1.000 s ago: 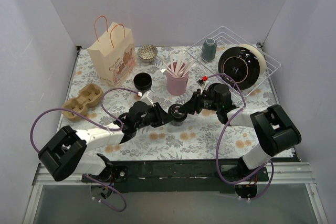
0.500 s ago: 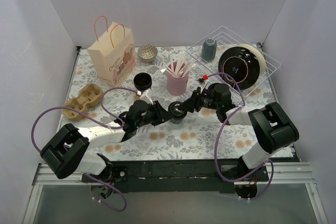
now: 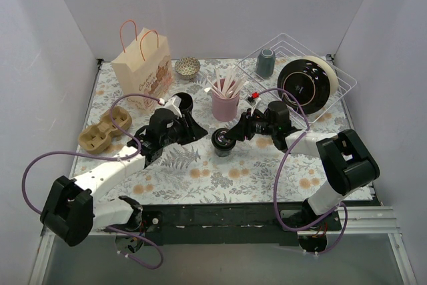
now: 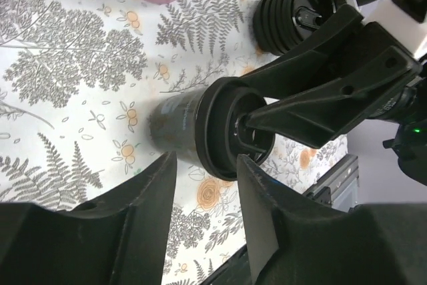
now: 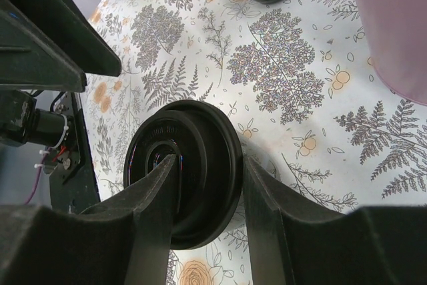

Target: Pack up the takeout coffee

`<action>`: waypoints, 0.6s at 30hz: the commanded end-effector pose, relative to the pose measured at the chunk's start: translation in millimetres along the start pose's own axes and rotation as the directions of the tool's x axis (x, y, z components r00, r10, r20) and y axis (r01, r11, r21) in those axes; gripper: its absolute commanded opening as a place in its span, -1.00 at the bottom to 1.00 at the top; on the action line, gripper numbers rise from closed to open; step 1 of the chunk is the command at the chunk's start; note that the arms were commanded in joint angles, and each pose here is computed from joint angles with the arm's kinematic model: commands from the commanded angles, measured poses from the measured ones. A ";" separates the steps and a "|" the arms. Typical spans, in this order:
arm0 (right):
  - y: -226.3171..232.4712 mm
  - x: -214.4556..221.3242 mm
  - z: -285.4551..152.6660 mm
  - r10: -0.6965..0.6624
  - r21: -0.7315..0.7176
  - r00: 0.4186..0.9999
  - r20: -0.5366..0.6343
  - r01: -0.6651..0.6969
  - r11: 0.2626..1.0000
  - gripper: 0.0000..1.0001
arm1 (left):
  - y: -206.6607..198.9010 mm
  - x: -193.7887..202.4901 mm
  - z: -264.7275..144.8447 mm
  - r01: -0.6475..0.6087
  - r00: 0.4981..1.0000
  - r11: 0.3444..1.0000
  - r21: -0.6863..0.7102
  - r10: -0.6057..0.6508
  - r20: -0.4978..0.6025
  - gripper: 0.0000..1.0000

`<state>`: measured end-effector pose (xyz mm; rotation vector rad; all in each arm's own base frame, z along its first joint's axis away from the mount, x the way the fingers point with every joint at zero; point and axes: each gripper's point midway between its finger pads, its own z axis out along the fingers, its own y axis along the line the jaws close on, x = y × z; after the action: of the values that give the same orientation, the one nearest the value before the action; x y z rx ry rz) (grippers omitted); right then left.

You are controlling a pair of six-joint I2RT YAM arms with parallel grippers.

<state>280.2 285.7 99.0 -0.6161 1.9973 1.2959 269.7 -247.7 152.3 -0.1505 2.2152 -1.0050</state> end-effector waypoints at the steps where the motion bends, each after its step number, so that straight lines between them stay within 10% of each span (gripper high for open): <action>1: -48.8 111.7 -23.2 0.187 0.247 0.942 -0.280 -0.117 0.962 -0.88 | -11.8 8.7 3.3 -0.062 0.995 0.991 0.116 0.071 -0.076 -0.24; 18: -48.2 115.4 -23.2 0.187 0.235 0.939 -0.287 -0.120 0.965 -0.89 | 16.4 31.2 31.5 -0.070 0.988 0.993 0.099 0.082 -0.129 -0.39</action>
<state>279.9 286.1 98.6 -0.6359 1.9987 1.2948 264.8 -271.9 114.4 0.0377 2.2835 -1.1396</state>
